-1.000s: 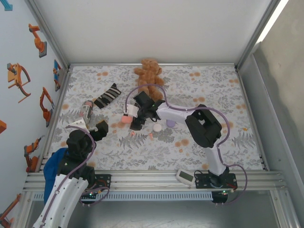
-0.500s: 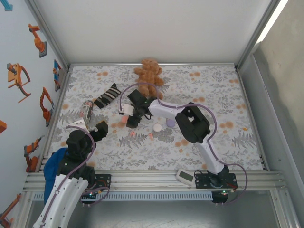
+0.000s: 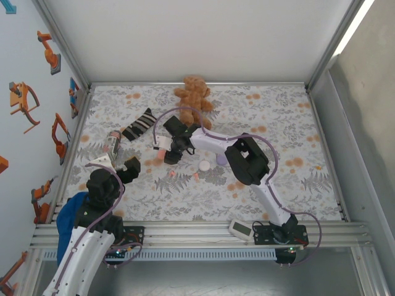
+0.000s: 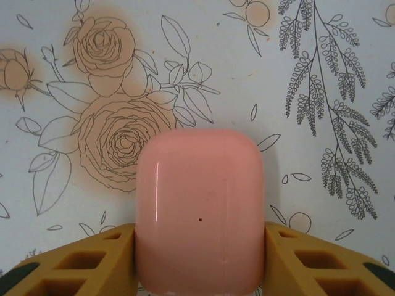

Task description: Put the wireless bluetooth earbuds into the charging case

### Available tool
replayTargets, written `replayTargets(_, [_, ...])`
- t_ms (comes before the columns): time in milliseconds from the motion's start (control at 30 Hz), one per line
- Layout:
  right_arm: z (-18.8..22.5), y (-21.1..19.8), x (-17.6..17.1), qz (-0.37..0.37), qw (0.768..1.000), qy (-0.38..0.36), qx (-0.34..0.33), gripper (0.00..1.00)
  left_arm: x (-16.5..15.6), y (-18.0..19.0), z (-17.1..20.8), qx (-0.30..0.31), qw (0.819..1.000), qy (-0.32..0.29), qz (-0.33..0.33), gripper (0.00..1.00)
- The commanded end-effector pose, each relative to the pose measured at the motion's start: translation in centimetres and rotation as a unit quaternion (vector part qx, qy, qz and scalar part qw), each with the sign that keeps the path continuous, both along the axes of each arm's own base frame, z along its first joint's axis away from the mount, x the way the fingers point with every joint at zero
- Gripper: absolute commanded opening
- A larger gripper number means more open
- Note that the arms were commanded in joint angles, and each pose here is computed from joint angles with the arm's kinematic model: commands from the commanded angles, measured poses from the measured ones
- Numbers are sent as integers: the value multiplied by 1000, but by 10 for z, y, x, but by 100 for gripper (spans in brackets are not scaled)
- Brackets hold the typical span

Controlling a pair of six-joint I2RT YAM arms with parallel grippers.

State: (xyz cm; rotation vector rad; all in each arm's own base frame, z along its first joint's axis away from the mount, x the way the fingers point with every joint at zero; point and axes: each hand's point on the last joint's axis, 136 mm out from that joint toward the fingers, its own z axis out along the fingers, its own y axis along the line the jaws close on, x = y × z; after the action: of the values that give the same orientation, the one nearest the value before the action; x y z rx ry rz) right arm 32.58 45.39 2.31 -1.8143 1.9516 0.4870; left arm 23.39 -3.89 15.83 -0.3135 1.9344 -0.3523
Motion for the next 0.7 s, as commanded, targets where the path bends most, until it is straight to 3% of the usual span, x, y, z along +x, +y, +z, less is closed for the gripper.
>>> replayTargets(0, [-7, -2, -2, -1, 1000, 9, -12, 41, -1, 4, 1, -3, 1000, -1, 11, 96])
replayTargets(267, [16, -2, -1, -5, 1000, -19, 20, 34, -2, 4, 1, -3, 1000, 0, 12, 96])
replayTargets(667, [80, -21, -4, -21, 993, -95, 67, 33, -3, -1, 17, -28, 999, -30, 0, 96])
